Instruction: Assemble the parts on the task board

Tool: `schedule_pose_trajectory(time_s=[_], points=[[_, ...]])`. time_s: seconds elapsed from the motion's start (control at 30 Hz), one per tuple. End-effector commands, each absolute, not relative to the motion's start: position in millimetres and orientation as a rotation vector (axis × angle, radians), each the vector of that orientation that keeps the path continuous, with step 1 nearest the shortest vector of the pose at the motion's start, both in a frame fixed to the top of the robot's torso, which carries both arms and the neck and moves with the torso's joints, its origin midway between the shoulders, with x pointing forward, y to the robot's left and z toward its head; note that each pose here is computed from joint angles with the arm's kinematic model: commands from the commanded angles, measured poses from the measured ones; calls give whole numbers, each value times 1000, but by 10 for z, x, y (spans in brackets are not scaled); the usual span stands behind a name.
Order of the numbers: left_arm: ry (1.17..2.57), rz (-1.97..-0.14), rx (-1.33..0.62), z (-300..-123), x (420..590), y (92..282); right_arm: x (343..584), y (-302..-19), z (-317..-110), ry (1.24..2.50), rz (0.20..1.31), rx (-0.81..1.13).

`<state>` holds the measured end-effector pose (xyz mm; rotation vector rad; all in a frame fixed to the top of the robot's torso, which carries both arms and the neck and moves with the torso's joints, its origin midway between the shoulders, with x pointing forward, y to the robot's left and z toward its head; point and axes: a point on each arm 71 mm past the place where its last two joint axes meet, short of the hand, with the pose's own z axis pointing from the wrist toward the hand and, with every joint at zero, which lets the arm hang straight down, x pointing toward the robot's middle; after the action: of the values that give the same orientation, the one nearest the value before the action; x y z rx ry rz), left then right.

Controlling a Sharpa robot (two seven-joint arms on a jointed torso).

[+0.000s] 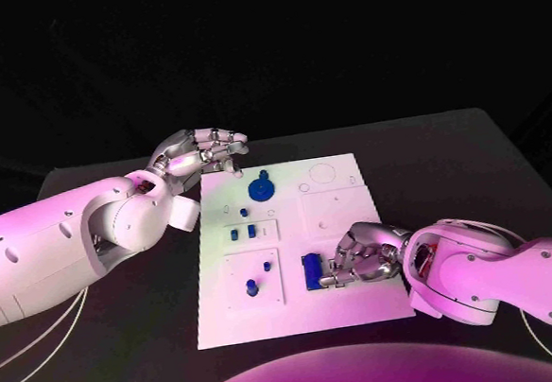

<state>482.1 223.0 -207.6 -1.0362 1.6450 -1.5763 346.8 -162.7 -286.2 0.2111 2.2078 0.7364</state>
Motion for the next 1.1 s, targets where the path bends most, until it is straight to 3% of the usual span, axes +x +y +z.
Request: schedule_pose_trajectory(time_s=[0.03, 1.1], points=[[1647, -1591, -1030, -2067, 4815, 2215, 3457, -1638, -2859, 2209, 720, 188], [1649, -1588, -1030, -2067, 4813, 2215, 3489, -1611, -2882, 2209, 685, 191]])
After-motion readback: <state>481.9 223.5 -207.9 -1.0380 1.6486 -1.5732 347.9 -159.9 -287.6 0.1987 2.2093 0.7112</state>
